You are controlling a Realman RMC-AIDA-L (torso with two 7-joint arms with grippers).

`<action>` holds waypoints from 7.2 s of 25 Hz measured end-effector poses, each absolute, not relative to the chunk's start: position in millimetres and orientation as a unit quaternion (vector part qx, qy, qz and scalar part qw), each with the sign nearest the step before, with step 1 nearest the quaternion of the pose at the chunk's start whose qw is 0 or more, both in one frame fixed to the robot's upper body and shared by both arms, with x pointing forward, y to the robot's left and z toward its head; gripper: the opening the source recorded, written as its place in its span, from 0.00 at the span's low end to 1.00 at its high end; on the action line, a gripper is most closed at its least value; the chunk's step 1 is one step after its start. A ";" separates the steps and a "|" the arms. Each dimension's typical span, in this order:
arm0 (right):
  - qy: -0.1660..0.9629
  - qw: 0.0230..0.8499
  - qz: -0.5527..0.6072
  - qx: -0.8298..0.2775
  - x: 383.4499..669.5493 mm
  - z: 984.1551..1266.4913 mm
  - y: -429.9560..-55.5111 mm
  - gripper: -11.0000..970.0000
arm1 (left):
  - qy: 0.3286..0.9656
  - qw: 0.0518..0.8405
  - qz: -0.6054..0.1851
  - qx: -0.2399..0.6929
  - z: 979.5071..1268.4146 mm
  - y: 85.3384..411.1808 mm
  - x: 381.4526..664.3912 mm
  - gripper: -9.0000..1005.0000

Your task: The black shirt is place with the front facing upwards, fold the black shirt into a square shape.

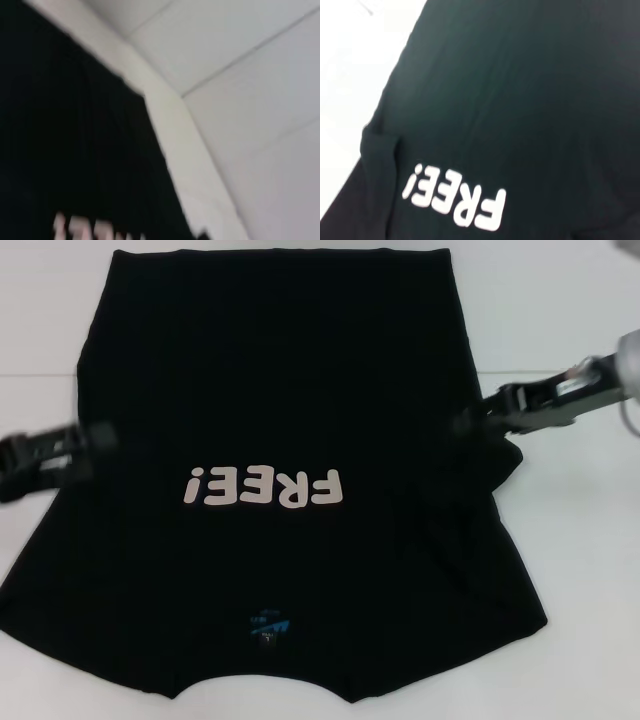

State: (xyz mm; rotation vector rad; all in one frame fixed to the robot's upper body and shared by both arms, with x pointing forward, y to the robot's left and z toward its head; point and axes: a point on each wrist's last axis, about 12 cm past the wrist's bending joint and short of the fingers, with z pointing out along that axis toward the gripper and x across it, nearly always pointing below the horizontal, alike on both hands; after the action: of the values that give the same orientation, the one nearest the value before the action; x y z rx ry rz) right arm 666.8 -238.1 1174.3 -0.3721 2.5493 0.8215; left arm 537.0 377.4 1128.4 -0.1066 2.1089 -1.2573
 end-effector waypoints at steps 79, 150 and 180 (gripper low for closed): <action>0.922 0.219 0.313 -0.060 666.5 1189.3 -282.4 0.65 | 0.911 0.221 -0.319 -0.139 1086.7 398.7 522.9 0.87; 0.945 0.079 0.253 -0.190 602.4 1115.5 -282.4 0.65 | 0.916 0.231 -0.313 -0.098 1102.1 384.9 549.4 0.04; 0.941 0.074 0.242 -0.225 602.5 1104.6 -251.5 0.65 | 0.912 0.236 -0.318 -0.105 1101.6 385.5 550.2 0.04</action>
State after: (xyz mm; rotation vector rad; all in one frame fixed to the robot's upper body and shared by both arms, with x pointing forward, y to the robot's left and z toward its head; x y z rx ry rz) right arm 602.5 -251.5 1104.6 -0.6748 2.8238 0.7274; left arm 550.2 385.5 1101.6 -0.2887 2.5009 -0.8729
